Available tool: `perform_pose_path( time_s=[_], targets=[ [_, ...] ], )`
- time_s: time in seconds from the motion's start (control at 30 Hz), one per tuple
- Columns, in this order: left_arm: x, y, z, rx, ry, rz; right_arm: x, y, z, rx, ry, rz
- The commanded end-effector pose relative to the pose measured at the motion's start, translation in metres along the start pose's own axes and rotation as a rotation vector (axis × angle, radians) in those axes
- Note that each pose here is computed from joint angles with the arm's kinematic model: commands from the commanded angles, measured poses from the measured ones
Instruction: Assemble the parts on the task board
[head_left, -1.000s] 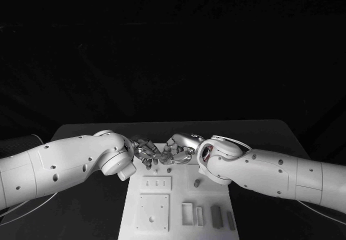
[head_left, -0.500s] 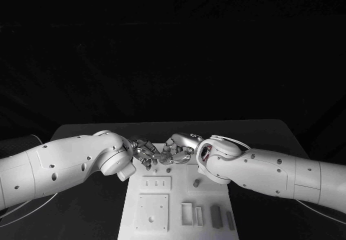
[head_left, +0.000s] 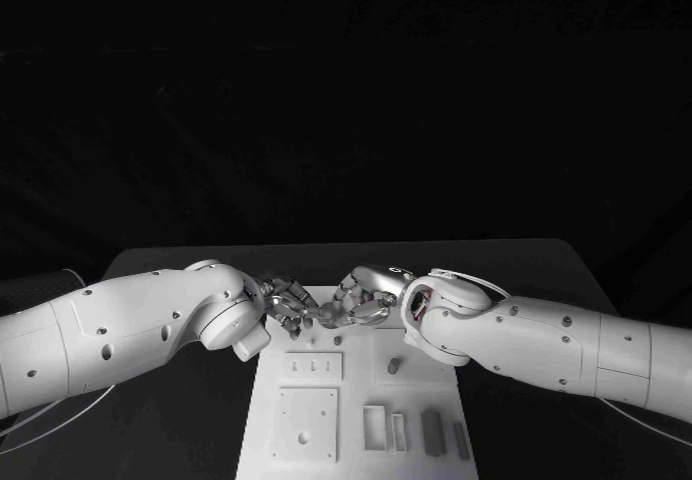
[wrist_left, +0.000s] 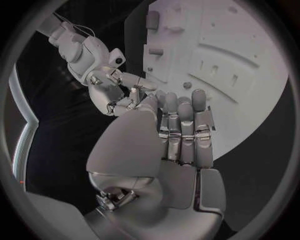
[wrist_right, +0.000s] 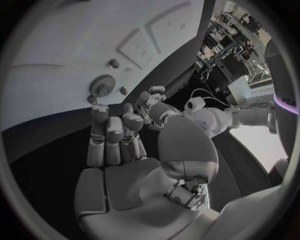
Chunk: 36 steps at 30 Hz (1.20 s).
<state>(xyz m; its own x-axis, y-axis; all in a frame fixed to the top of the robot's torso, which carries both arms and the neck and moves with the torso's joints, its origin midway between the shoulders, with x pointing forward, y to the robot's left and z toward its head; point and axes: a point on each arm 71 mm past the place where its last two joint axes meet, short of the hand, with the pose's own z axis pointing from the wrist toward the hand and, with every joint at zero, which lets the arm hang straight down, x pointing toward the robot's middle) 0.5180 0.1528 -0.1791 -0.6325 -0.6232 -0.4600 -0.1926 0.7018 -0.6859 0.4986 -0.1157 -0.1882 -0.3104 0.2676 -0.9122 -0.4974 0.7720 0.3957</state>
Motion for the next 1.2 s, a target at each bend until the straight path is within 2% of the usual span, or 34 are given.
perform_pose_path(
  time_s=[0.03, 0.2, 0.33, 0.43, 0.8, 1.0, 1.2],
  targets=[
    [-0.0004, 0.0007, -0.0006, -0.008, 0.002, 0.005, 0.000, -0.003, -0.001, 0.000, 0.018, 0.023],
    [-0.0004, 0.0013, -0.0007, -0.015, 0.002, 0.017, -0.002, -0.008, -0.005, 0.010, 0.007, 0.027],
    [-0.0031, 0.0042, -0.0013, -0.055, -0.041, 0.056, -0.005, -0.013, -0.012, 0.023, 0.001, 0.030],
    [-0.0036, 0.0074, -0.0020, -0.084, -0.039, 0.069, -0.010, -0.019, -0.014, 0.037, -0.016, 0.034],
    [-0.0023, 0.0118, -0.0040, -0.130, -0.042, 0.119, -0.036, -0.043, -0.016, 0.099, -0.143, 0.171],
    [0.0041, 0.0132, -0.0040, -0.138, -0.036, 0.148, -0.047, -0.059, -0.014, 0.140, -0.182, 0.202],
    [0.0153, 0.0210, 0.0010, -0.149, -0.015, 0.162, -0.053, -0.067, -0.011, 0.159, -0.201, 0.209]
  ],
)
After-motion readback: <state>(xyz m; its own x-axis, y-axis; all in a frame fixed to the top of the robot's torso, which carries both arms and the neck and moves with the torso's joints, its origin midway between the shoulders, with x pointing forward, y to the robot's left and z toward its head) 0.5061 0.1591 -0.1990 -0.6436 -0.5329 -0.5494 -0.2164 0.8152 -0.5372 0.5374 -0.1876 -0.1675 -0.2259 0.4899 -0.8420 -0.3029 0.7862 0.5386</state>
